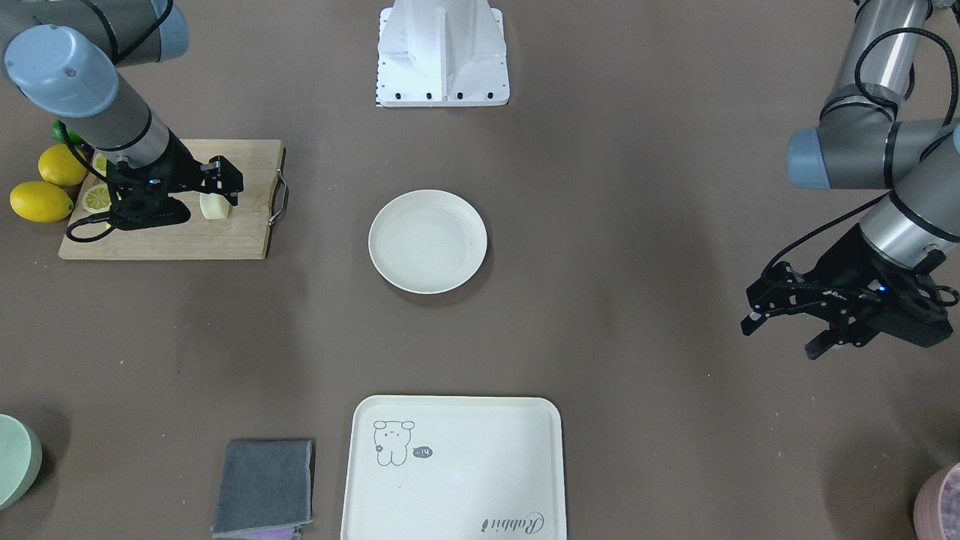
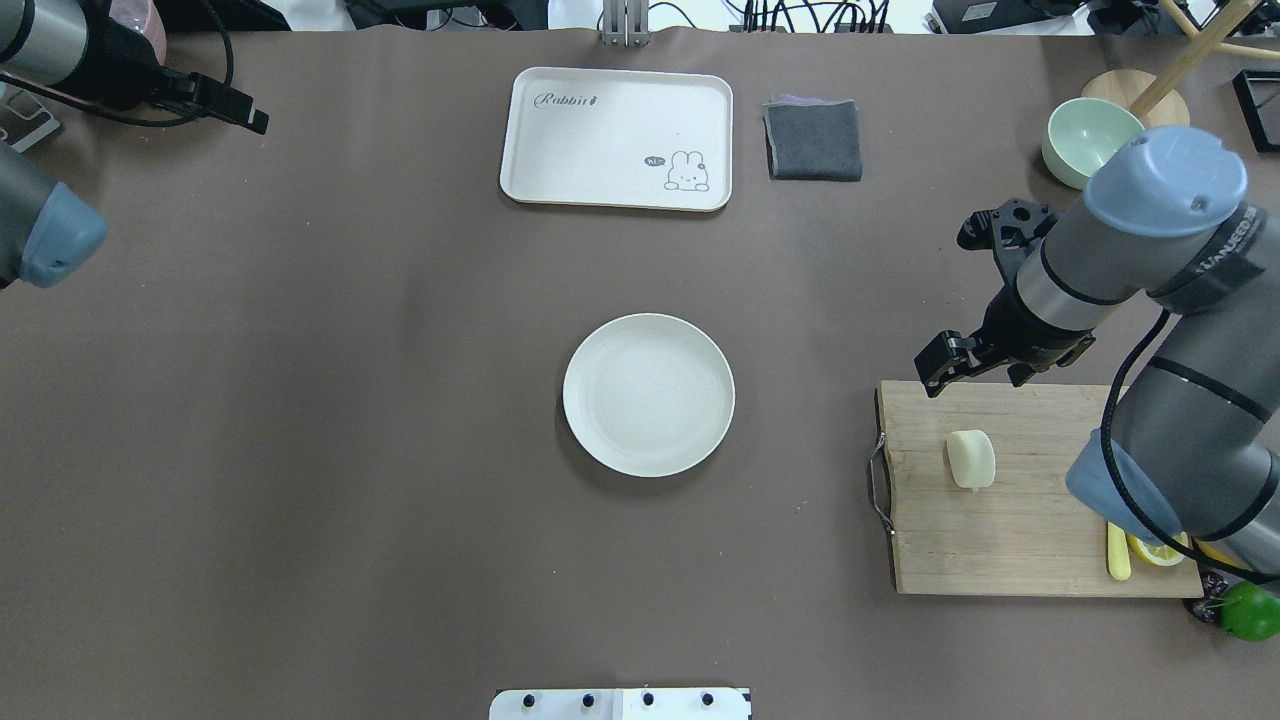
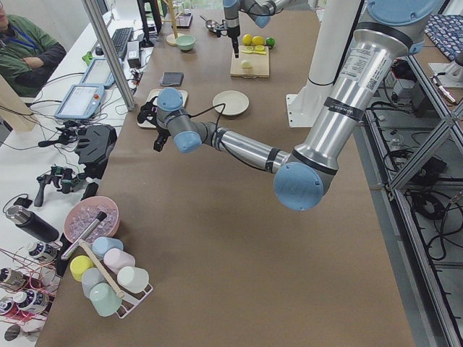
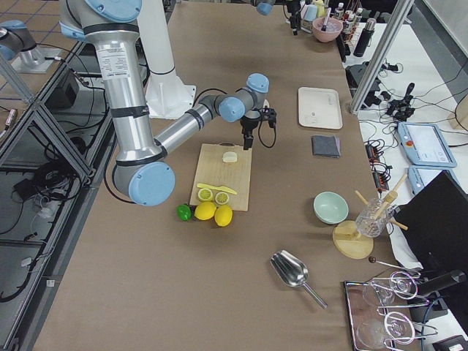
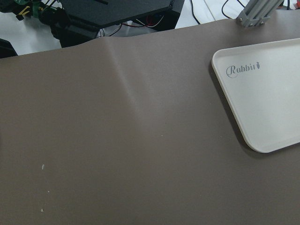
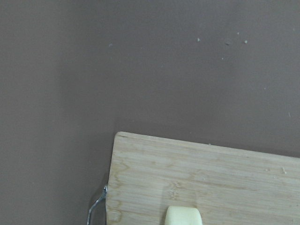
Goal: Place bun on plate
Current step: 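Lower the right gripper onto the cream bun and close on it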
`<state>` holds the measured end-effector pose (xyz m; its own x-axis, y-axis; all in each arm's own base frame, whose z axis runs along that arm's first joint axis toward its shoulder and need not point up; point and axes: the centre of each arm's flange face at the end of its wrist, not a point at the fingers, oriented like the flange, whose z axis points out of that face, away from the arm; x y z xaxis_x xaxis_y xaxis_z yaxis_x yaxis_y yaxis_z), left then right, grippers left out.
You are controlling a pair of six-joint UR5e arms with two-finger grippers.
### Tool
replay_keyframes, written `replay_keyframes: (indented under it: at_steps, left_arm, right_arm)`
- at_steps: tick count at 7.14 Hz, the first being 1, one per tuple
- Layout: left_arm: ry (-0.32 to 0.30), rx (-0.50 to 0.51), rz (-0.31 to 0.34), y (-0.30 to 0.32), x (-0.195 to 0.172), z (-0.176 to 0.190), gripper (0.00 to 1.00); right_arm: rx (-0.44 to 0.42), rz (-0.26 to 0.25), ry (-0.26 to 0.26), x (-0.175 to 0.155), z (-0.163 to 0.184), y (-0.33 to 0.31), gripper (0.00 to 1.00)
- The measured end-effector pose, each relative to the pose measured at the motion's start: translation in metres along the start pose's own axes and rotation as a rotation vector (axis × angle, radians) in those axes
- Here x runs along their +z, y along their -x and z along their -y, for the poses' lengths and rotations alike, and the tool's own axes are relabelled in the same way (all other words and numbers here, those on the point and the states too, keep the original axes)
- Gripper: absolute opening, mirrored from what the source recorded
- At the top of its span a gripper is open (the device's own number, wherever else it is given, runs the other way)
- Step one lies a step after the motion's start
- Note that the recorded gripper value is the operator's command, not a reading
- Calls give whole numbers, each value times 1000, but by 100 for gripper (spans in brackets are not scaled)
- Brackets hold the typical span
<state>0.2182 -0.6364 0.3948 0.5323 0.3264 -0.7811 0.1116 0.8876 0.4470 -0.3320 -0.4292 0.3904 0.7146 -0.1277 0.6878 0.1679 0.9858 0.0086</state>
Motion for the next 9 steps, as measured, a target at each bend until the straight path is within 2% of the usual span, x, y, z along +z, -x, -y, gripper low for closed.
replay_keyframes:
  at_steps: [2, 6, 8, 9]
  left_arm:
    - [-2, 2, 0, 9, 0, -11, 98]
    - [-12, 10, 2, 10, 4, -16, 98]
    - [-25, 17, 27, 9, 11, -17, 98]
    - [-28, 19, 32, 8, 12, -17, 98]
  right_arm:
    - [-5, -57, 15, 24, -15, -7, 100]
    - [-31, -121, 36, 52, -33, -12, 98]
    - [-46, -131, 41, 60, -37, -10, 90]
    - [-54, -134, 41, 63, -39, -8, 81]
